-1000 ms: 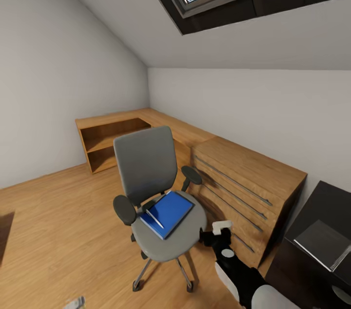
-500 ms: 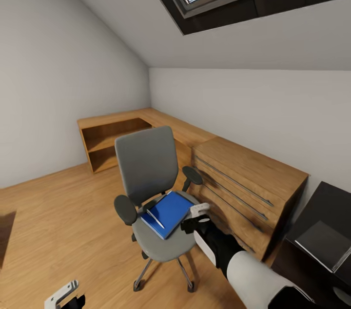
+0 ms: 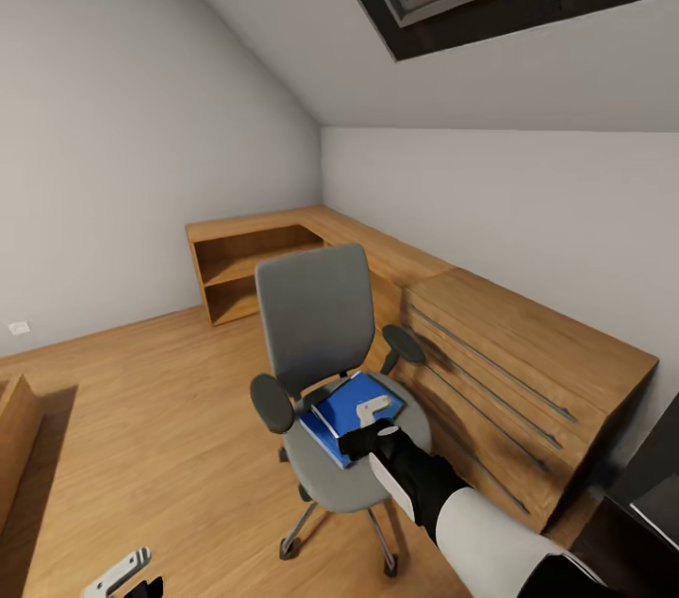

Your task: In the bedroom, organize the workspace by keeping the computer under the desk, ensuring the monitor is on the desk, placing the keyboard on the desk next to the monitor, placing the mouse on the desk next to the keyboard, moving the folder from the swivel chair onto the desk next to the mouse, stacking the notebook on top of the folder with the pen on top of the notebook, and positioning the swivel chair next to the desk.

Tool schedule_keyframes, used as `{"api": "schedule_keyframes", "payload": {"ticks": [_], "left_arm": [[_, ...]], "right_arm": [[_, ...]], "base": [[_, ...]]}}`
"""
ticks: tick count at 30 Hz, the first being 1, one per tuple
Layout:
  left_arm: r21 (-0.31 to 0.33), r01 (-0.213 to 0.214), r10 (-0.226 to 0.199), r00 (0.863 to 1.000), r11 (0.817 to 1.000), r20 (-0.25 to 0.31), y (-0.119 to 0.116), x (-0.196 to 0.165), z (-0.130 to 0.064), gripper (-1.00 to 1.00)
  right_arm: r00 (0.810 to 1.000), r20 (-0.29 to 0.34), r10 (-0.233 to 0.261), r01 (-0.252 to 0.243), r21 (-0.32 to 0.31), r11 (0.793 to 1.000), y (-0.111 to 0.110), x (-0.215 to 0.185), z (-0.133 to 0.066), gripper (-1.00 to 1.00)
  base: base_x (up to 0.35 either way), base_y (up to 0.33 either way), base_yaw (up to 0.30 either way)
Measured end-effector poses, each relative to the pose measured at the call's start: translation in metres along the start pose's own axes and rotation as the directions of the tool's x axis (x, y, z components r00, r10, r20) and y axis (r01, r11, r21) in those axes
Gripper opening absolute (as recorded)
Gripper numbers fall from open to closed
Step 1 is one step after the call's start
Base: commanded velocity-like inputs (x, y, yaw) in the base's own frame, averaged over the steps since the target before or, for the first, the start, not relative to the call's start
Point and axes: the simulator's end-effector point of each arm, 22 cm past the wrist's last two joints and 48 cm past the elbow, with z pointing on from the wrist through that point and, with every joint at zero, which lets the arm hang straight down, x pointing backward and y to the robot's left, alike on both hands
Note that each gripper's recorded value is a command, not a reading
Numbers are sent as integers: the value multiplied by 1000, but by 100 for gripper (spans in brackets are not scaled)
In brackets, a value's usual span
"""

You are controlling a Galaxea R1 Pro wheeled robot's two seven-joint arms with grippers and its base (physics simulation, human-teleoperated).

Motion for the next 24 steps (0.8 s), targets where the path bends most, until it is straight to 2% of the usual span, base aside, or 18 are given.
{"api": "schedule_keyframes", "payload": {"ticks": [3,8,10,14,24], "left_arm": [[-4,-2,2,1000,1000,-7,2,3,1,100],[-9,-6,6,1000,1000,-13,3,6,2,100],[-11,-7,7,1000,1000,-15,4,7,3,100],[-12,-8,7,1000,1000,-16,4,7,3,100],[-11,-7,6,1000,1000,-17,4,7,3,100]], "right_arm": [[1000,-4,-4,4,-49,999,10,2,1,100],[1000,-12,-25,24,-68,997,15,7,3,100],[996,-14,-84,82,-77,994,23,11,3,100],[990,-15,-137,136,-83,987,29,16,3,100],[986,-26,-163,161,-61,985,12,24,5,100]], "base": [[296,0,210],[151,0,208],[44,0,109],[143,-3,45],[143,-21,4]]}}
